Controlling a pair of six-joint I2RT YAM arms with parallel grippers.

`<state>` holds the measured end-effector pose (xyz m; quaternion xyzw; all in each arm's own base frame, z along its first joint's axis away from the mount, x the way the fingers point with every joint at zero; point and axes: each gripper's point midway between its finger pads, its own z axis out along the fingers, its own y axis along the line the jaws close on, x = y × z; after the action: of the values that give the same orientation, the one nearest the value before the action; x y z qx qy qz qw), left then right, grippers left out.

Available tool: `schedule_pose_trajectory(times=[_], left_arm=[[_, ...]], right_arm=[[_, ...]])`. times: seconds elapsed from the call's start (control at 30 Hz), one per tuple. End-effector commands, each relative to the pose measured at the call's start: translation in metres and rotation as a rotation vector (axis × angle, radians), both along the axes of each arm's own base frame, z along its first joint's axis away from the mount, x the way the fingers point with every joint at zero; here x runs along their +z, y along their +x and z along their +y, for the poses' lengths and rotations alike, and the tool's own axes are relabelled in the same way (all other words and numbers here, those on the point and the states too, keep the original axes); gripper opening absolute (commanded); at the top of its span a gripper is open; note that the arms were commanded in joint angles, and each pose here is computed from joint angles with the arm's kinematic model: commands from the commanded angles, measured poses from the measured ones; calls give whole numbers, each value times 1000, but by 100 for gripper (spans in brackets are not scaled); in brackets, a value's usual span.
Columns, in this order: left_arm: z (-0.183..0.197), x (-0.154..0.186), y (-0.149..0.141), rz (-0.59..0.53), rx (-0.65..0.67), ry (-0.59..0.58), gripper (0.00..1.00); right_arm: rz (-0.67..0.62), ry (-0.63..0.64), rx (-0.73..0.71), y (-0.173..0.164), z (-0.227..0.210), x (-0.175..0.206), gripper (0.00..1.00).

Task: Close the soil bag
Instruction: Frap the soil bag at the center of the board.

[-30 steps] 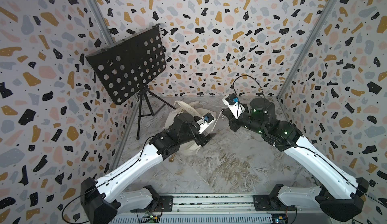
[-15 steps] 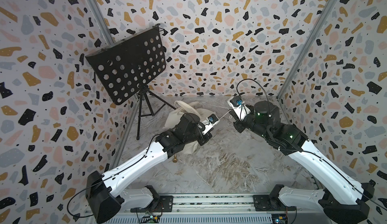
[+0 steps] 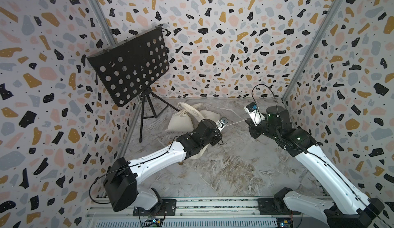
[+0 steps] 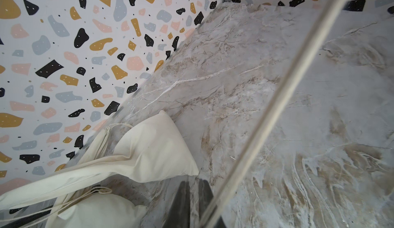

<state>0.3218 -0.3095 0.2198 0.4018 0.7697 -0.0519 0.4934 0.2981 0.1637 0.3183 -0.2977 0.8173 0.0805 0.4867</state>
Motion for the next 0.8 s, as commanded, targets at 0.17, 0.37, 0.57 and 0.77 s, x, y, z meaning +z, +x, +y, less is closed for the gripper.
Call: schedule_pose_trajectory(times=[0.17,0.37,0.57,0.77], left_arm=[[140,-98,-8,200,347,526,17],[160,-106,1,217,414,552,13],[190,-111,16,232,527,573,12],[217,-99,32,224,615,579,17]], right_arm=[[-244,132,-470,18,-115,77,0],[-208,158,-495,24,-127,67,0],[-190,184,-545,26,-142,61,0],[-153,192,-534,31,-140,50,0]])
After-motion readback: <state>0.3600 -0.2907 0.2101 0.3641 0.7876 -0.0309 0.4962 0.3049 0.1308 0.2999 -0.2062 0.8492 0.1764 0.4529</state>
